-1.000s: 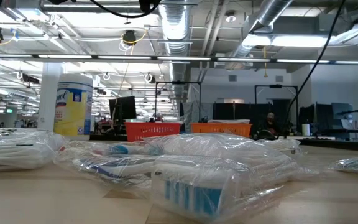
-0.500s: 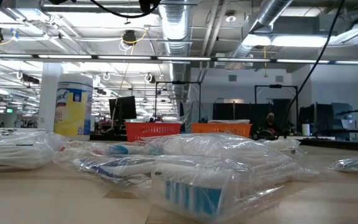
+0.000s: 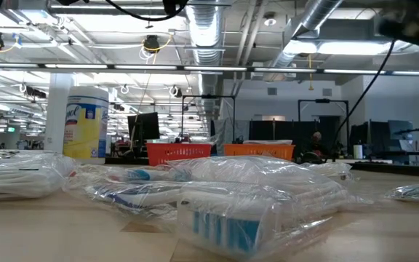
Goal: Pick & Place Travel size toiletries
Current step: Put the blue toothbrush into the top red bin
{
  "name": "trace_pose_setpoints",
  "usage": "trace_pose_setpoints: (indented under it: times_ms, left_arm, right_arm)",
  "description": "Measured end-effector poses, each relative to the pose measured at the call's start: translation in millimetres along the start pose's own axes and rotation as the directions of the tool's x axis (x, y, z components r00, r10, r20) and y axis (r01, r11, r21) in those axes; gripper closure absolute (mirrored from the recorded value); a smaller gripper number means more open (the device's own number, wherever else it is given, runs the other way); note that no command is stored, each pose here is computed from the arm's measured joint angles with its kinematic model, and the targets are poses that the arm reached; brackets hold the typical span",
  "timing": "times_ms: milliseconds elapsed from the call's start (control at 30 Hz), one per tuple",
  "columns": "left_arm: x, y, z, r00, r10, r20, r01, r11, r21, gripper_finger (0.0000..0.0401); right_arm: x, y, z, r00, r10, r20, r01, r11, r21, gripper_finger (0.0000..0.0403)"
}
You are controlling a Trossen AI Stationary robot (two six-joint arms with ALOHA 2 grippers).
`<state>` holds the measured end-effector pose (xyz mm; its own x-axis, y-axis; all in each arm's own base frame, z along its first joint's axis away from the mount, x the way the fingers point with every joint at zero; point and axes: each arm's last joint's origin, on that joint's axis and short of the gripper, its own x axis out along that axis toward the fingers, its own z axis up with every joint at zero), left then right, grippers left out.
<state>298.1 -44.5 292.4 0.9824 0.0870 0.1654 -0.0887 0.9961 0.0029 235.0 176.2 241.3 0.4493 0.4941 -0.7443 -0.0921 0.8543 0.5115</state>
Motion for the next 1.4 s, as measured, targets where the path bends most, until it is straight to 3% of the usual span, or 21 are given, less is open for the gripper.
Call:
trace_pose_setpoints:
  times_ms: [167, 300, 600, 700, 767, 933, 1067, 1233, 1400]
  left_arm:
    - [0.0, 0.0, 0.0, 1.000, 0.000, 0.000, 0.000, 1.000, 0.000, 0.0086]
    - [-0.1, 0.0, -1.0, 1.000, 0.000, -0.011, 0.000, 1.000, 0.001, 0.0086]
    - [0.6, 6.3, -13.4, 0.991, 0.018, -0.135, -0.032, 0.994, -0.100, 0.0086]
    - [0.4, 8.7, -17.7, 0.984, 0.027, -0.178, -0.051, 0.990, -0.130, 0.0087]
    - [0.0, 8.8, -19.8, 0.980, 0.029, -0.199, -0.059, 0.988, -0.146, 0.0089]
    - [-1.9, 3.2, -22.7, 0.973, 0.008, -0.230, -0.053, 0.980, -0.190, 0.0102]
    - [-3.1, -0.1, -24.4, 0.969, -0.003, -0.248, -0.048, 0.979, -0.199, 0.0111]
    - [-4.2, -1.9, -26.7, 0.962, -0.008, -0.273, -0.046, 0.980, -0.193, 0.0116]
    - [-3.4, 5.0, -29.6, 0.954, 0.014, -0.299, -0.068, 0.983, -0.168, 0.0116]
  right_arm:
    - [-31.0, -2.5, 10.1, 0.973, -0.096, 0.212, 0.124, 0.985, -0.123, 0.0314]
    - [-44.6, -7.6, 16.7, 0.938, -0.155, 0.311, 0.234, 0.943, -0.235, 0.0325]
    - [-58.6, -33.3, 56.8, 0.787, -0.248, 0.565, 0.520, 0.759, -0.392, 0.0328]
    - [-70.4, -44.9, 74.7, 0.709, -0.246, 0.660, 0.608, 0.687, -0.397, 0.0328]
    - [-77.9, -52.9, 83.9, 0.661, -0.253, 0.707, 0.648, 0.667, -0.368, 0.0328]
    - [-103.0, -66.2, 104.1, 0.500, -0.233, 0.834, 0.701, 0.674, -0.233, 0.0327]
    - [-127.1, -69.5, 114.1, 0.411, -0.231, 0.882, 0.707, 0.691, -0.149, 0.0327]
    - [-142.7, -76.7, 120.0, 0.378, -0.265, 0.887, 0.699, 0.710, -0.086, 0.0327]
    - [-138.6, -92.3, 119.8, 0.439, -0.317, 0.841, 0.708, 0.698, -0.107, 0.0327]
